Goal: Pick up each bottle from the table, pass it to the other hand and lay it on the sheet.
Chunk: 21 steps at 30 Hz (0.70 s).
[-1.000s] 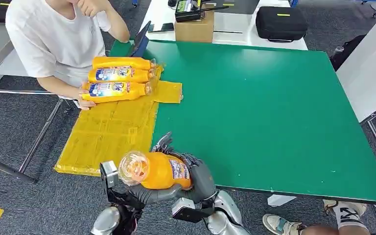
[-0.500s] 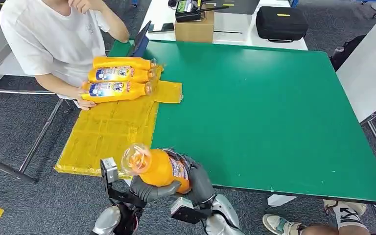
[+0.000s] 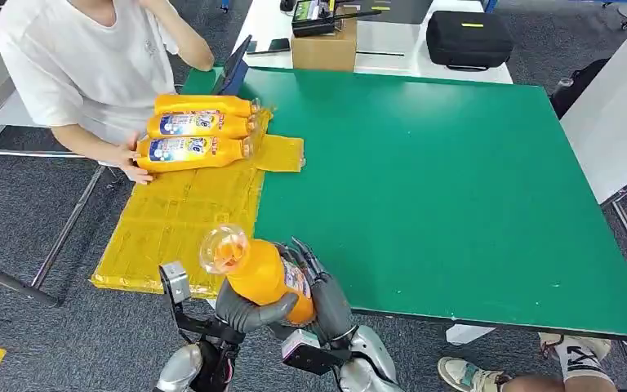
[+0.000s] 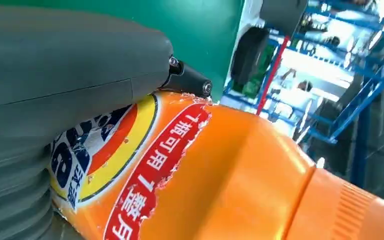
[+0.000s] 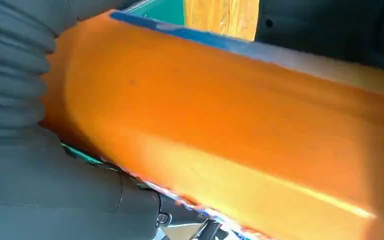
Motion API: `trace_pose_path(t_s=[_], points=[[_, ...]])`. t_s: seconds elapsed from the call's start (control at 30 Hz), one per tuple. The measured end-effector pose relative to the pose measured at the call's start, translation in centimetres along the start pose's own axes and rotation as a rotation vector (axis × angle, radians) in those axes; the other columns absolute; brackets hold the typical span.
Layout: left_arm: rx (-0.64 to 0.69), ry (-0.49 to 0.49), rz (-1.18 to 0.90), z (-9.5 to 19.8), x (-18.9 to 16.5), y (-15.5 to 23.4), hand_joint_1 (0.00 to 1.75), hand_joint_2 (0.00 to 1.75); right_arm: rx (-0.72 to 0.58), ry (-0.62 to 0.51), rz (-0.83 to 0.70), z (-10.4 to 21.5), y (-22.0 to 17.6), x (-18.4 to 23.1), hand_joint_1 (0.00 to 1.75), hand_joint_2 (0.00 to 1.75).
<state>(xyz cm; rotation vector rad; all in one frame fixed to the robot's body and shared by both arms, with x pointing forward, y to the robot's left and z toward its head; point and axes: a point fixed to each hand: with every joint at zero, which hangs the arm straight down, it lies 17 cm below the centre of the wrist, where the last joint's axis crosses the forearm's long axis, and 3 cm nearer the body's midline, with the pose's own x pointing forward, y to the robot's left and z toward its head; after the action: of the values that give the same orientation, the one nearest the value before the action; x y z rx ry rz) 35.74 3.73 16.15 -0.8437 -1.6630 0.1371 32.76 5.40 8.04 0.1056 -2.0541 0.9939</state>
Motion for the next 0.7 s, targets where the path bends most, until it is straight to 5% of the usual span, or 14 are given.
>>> trace_pose_path(t_s=[0.13, 0.4, 0.7], points=[[0.099, -0.038, -0.026, -1.0, 1.2, 1.8, 1.75, 1.75, -0.014, -0.001, -0.005, 0.4, 0.3, 0.3, 0.0, 0.0], [0.204, -0.148, -0.397, -3.6, 4.5, 5.0, 1.75, 1.75, -0.054, -0.028, 0.016, 0.4, 0.7, 1.7, 0.0, 0.0], [0.3, -0.211, -1.014, -5.9, 7.1, 10.2, 1.75, 1.75, -0.085, -0.042, 0.024, 0.1, 0.0, 2.2, 0.0, 0.0]])
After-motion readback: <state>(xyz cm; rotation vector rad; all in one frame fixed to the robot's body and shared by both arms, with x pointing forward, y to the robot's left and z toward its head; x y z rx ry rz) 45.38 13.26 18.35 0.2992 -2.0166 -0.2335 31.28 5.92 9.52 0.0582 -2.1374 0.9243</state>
